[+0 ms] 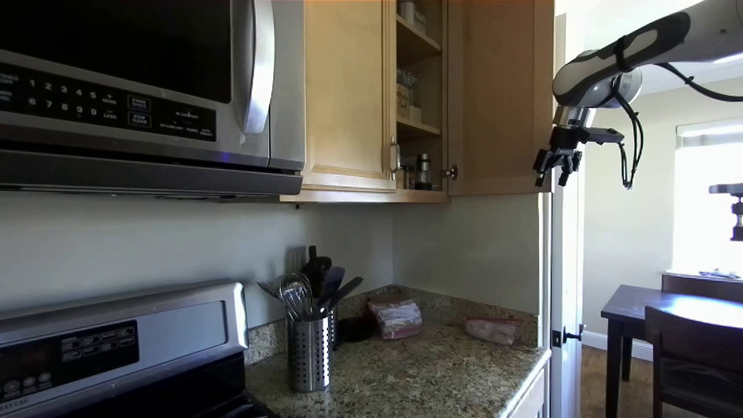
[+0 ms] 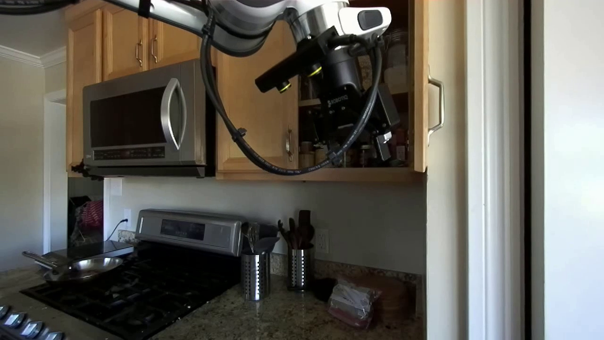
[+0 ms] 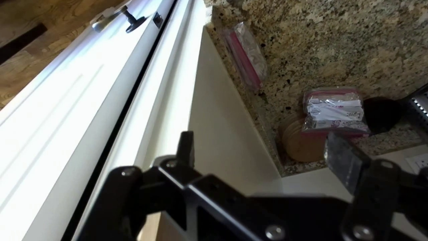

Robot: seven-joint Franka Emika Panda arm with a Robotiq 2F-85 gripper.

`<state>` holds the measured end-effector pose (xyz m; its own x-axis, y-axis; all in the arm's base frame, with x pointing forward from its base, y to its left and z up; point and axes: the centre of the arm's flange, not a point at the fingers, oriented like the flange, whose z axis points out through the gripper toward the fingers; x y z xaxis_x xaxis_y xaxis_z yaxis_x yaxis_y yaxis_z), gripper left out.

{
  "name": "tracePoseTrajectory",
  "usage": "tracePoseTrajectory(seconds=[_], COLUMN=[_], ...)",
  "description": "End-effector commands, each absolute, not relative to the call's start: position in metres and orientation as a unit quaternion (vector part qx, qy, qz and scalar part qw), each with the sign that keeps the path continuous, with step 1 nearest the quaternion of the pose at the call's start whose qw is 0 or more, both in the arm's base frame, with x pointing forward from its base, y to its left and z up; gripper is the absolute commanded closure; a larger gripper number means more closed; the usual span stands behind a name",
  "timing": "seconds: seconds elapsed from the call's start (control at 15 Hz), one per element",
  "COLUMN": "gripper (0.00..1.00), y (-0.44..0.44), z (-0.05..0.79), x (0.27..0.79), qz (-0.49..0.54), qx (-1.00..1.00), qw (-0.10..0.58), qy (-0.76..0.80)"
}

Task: Open the cupboard, put the object inside then close it

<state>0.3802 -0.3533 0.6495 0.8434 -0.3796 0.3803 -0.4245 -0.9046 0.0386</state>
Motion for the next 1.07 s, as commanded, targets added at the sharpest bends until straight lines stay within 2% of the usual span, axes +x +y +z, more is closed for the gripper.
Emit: tracePoseTrajectory(seconds=[0.0,0.4,0.73,1.0], gripper=[0.00,0.00,0.00,0.00], y=[-0.378,-0.410,-0.435,-0.440], z=[0.663,0.669,0.666,0.666], x=[0.369,0.353,0.354,0.360], qz=[0.216,0.281,0.336,0.354], qx=[0.950,0.931,0.912,0.907], qw=[0.060,0.032,0.049,0.032], qy=[-0.218,-0.232,-0.232,-0.224])
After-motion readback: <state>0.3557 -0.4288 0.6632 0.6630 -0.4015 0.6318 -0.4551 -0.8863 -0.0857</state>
